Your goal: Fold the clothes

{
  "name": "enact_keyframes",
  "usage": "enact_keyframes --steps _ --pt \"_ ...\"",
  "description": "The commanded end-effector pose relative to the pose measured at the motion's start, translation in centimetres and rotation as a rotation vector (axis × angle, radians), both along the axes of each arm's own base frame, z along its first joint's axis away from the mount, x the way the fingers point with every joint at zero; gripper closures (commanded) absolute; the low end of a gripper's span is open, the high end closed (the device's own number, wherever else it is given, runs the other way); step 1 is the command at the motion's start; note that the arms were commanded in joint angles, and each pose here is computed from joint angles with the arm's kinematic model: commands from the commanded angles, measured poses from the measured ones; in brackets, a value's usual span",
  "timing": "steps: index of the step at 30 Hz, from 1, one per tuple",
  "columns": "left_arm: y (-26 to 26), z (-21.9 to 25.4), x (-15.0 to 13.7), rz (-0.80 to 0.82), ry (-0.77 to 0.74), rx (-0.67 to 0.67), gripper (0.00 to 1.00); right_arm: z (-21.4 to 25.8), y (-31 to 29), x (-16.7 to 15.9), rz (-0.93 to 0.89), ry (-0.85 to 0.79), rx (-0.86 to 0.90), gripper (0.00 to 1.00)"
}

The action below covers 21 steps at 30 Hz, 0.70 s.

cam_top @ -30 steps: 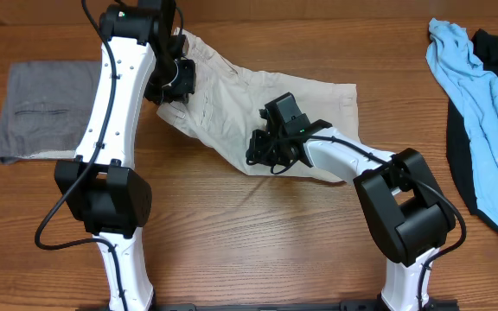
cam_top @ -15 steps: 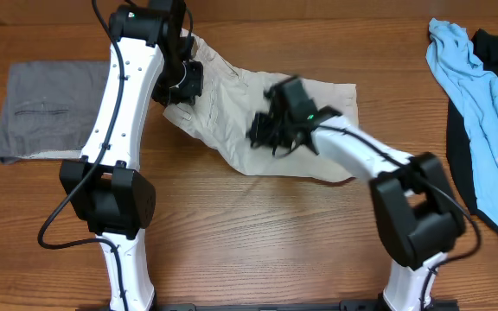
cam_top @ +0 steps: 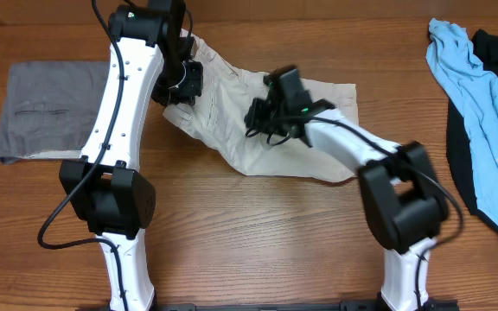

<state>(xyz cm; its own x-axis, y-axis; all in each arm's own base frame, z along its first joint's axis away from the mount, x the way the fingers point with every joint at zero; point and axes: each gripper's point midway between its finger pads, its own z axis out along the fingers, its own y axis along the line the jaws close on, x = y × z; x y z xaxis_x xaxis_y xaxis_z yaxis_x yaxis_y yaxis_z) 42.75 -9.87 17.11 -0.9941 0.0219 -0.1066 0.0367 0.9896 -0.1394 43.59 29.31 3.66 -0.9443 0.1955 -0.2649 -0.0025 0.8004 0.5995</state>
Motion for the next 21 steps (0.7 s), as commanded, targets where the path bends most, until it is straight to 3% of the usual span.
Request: enact_keyframes --steps 1,6,15,21 --pt "-0.4 1.2 0.4 -0.01 -0.036 -0.011 0.94 -3.4 1.3 -1.2 0.013 0.055 -0.022 0.96" --pt "-0.4 1.2 0.3 -0.01 -0.035 -0.011 0.94 -4.4 2.7 -1.7 0.048 0.045 -0.023 0.96" --pt "-0.4 1.1 0.2 -0.01 -0.029 -0.01 0.95 7.0 -0.7 4.4 0.019 -0.172 0.019 0.96" --pt "-0.4 1.1 0.2 -0.01 -0.029 -0.009 0.95 8.4 -1.7 6.7 -0.029 -0.238 0.039 0.96"
